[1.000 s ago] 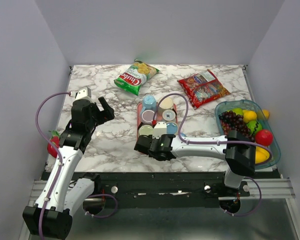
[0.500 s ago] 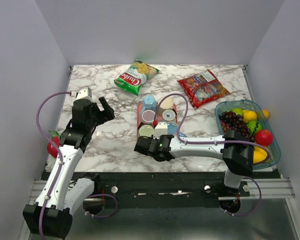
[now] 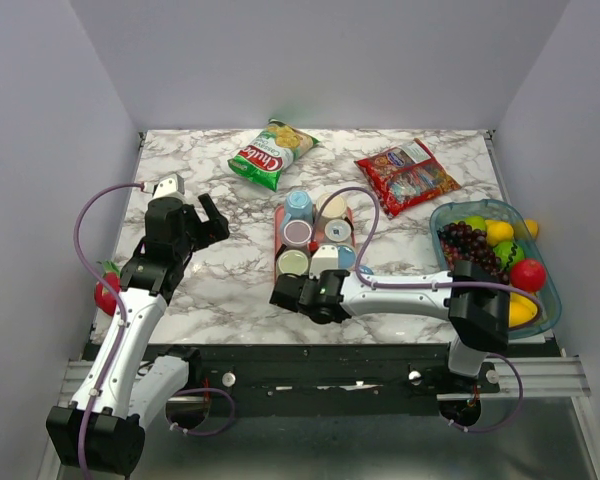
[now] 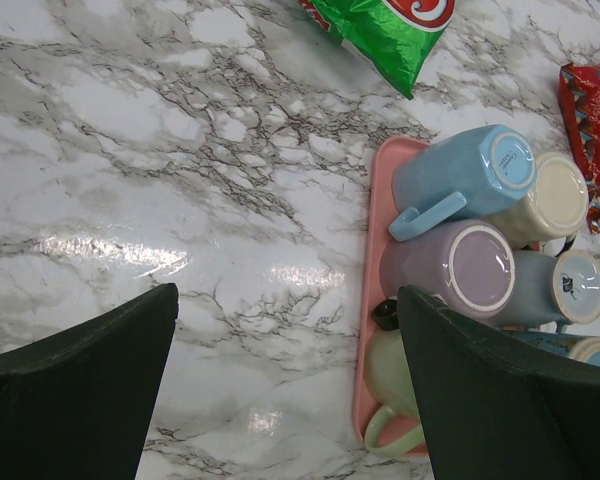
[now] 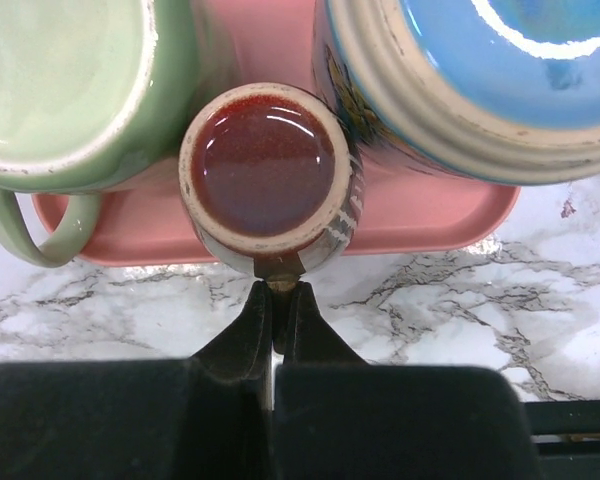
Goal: Turn the mug right side up
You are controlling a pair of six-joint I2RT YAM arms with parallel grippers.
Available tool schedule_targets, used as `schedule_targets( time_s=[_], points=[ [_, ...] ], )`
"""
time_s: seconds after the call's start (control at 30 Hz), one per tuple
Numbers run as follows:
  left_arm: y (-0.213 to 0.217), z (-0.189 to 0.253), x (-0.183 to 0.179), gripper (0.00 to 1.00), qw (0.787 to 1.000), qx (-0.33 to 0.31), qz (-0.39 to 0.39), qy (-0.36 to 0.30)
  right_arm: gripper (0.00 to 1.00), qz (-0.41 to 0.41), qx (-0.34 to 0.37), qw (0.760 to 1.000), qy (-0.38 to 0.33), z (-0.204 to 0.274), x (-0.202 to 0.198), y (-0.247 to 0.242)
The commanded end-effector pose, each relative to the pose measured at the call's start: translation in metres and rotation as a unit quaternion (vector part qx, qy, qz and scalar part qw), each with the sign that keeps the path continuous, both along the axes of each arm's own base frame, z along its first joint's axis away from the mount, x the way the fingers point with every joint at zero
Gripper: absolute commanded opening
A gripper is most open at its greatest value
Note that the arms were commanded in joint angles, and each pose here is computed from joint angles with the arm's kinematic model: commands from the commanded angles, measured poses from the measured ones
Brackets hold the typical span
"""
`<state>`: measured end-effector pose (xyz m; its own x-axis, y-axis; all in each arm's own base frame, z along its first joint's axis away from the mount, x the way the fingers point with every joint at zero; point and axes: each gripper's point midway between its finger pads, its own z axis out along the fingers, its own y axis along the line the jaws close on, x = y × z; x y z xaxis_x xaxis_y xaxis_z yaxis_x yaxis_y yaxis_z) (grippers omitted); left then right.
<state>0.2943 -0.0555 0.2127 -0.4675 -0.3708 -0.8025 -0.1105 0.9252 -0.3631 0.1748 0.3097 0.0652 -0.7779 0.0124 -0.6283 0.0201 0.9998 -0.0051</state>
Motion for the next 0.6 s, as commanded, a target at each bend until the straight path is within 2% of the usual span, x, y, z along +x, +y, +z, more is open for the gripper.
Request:
schedule_targets(
  time_s=[0.0,0.33,0.37,0.57],
  points=[
    [0.001,0.003,0.002,0.99,1.0,0.003,0.0,-0.007,0.0,-0.014,0.001,1.0,-0.026,0.026,0.003,-0.02],
    [-0.004,0.009,0.002,0.99,1.0,-0.003,-0.013,-0.015,0.0,0.037,0.089,0.994,-0.048,0.092,-0.008,-0.035],
    [-0.006,0.012,0.002,0.99,1.0,-0.006,-0.018,-0.019,0.0,0.044,0.118,0.99,-0.062,0.109,-0.007,-0.032],
    [-0.03,0.045,-0.005,0.99,0.993,-0.044,-0.084,-0.066,0.01,0.079,0.172,0.968,-0.162,0.191,0.015,-0.026]
  ],
)
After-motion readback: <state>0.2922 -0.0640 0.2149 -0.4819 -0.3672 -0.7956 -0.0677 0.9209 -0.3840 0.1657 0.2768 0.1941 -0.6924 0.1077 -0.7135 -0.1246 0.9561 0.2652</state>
